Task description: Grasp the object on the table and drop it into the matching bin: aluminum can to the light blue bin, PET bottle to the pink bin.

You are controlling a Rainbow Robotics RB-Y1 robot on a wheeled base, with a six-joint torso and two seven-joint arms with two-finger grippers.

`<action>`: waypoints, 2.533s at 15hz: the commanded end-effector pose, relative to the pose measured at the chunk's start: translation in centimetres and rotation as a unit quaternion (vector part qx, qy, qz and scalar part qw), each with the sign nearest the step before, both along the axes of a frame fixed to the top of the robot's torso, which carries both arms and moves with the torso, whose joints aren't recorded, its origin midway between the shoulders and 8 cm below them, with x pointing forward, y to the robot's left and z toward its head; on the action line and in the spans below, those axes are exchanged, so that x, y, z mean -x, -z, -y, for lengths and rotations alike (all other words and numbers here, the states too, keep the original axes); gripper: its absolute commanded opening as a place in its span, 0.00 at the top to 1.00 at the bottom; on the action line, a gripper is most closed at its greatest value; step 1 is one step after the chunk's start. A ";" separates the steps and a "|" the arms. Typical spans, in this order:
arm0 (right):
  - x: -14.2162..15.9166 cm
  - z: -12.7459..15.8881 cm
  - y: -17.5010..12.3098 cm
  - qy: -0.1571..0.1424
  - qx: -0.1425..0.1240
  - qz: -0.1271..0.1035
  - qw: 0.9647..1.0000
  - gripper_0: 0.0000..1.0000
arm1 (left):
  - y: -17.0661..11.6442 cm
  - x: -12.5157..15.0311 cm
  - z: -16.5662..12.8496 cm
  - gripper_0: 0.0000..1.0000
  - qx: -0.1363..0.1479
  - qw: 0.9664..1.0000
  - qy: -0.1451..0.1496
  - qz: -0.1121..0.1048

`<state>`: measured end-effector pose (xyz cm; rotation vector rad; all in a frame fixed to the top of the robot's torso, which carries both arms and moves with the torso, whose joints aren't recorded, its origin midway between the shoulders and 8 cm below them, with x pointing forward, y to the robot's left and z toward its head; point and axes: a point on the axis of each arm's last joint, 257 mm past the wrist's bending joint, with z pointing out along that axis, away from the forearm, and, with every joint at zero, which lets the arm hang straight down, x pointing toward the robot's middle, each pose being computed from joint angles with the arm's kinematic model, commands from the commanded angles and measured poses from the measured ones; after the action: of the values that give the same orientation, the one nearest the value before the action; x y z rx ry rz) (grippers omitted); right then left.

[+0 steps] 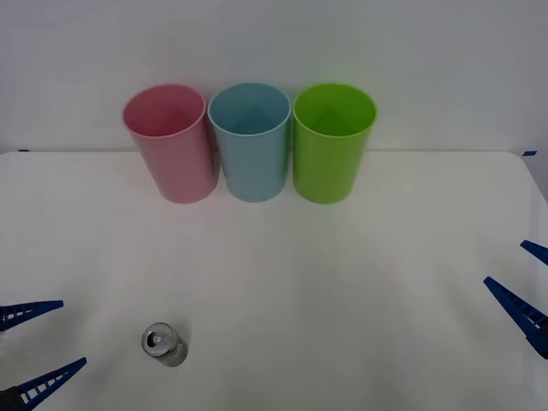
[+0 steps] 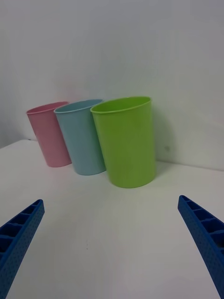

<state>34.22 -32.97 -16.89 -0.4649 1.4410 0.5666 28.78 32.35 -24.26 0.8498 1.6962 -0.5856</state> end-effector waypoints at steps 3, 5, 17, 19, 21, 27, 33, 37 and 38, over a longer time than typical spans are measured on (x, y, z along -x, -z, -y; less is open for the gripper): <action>0.0 0.0 0.0 0.000 0.000 0.000 1.000 0.00 | 0.9 -0.2 1.3 0.00 -0.019 0.999 0.028 0.003; 0.0 0.0 0.0 0.000 0.000 0.000 1.000 0.00 | 1.2 0.0 1.8 0.00 -0.020 0.999 0.036 0.003; 0.0 0.0 0.0 0.000 0.000 0.000 1.000 0.00 | 5.4 0.9 3.9 0.00 -0.011 0.999 0.049 0.019; 0.0 0.0 0.0 0.000 0.000 0.000 1.000 0.00 | 5.7 1.0 4.3 0.00 -0.008 0.999 0.048 0.024; 0.0 0.0 0.0 0.000 0.000 0.000 1.000 0.00 | 5.9 0.9 4.6 0.00 -0.012 0.998 0.043 0.037; 0.0 0.0 0.0 0.000 0.000 0.000 1.000 0.00 | 7.1 0.5 5.3 0.00 -0.022 0.998 0.031 0.046; 0.0 0.0 0.0 0.000 0.000 0.000 1.000 0.00 | 8.5 -0.3 6.6 0.00 -0.010 0.999 0.028 0.040; 0.0 0.0 0.0 0.000 0.000 0.000 1.000 0.00 | 9.4 -1.3 7.6 0.00 -0.003 0.999 0.035 0.038; 0.0 0.0 0.0 0.000 0.000 0.000 1.000 0.00 | 9.6 -1.5 7.9 0.00 -0.002 0.999 0.035 0.040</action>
<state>34.22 -32.97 -16.89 -0.4648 1.4410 0.5667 30.08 24.69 -33.67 0.9262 1.6036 -0.5887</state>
